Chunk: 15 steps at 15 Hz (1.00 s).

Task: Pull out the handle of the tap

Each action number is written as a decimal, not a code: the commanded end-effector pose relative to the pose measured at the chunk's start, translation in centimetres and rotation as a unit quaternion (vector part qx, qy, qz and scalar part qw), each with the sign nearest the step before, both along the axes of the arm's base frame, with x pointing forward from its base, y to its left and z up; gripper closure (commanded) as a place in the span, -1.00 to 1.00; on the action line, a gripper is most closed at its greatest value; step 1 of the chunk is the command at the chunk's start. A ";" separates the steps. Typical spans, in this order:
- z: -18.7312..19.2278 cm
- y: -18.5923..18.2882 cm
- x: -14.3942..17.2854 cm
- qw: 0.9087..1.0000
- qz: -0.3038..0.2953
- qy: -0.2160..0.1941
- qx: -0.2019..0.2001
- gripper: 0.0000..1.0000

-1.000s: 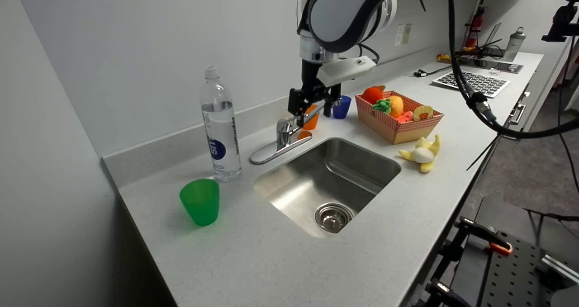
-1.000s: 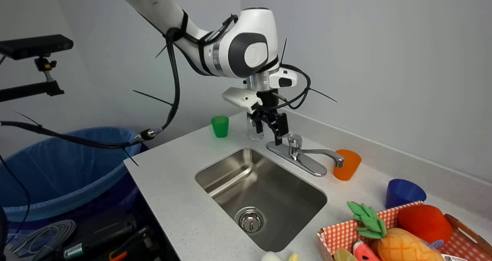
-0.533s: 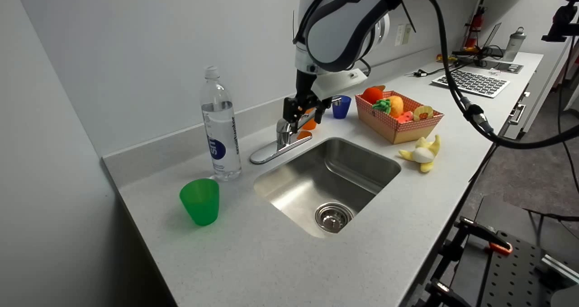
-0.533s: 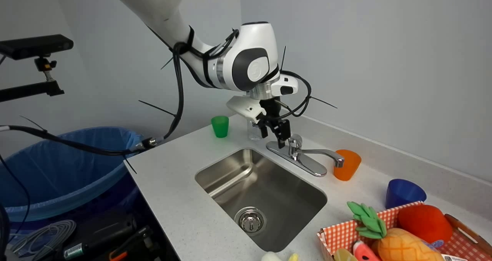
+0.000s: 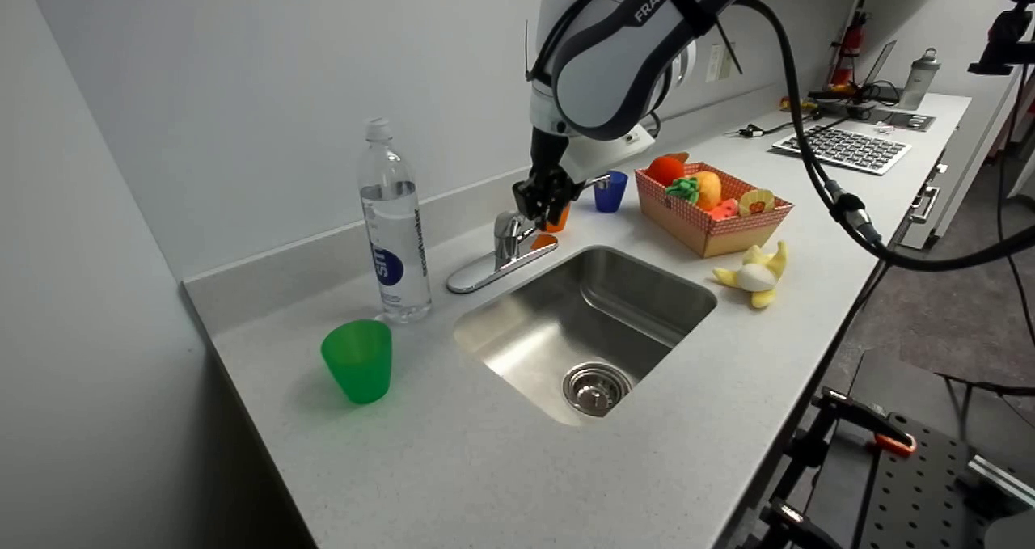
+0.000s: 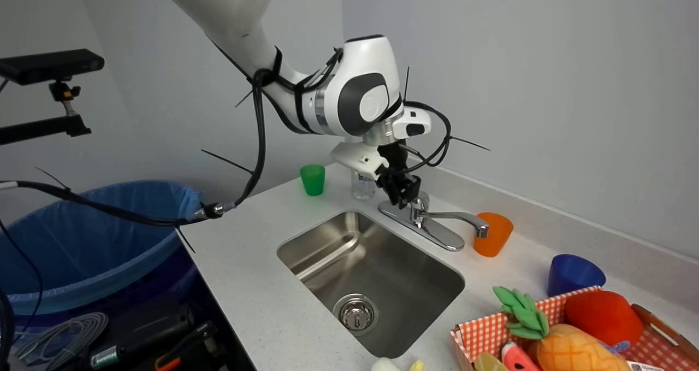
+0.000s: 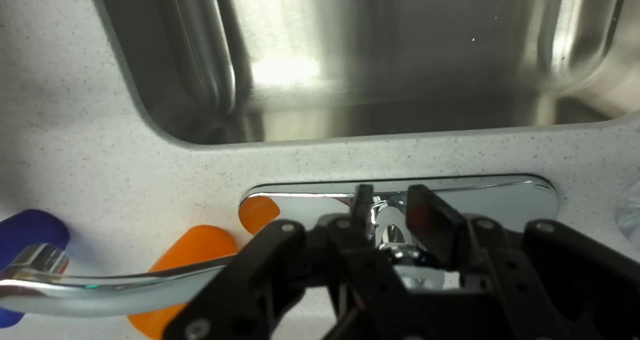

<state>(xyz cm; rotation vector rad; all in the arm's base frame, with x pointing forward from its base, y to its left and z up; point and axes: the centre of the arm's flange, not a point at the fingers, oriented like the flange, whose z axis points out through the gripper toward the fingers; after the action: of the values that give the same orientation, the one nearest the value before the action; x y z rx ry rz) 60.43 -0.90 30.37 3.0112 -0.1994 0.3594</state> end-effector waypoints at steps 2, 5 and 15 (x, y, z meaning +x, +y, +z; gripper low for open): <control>0.0 0.4 1.4 0.999 0.003 -0.031 -0.014 1.00; 1.0 0.5 2.0 0.999 0.001 -0.049 -0.010 0.95; 6.1 0.4 4.2 0.995 -0.003 -0.103 0.001 0.95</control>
<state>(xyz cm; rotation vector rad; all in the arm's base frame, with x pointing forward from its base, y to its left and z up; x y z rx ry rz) 63.64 -0.93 34.88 2.9797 -0.1959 0.5885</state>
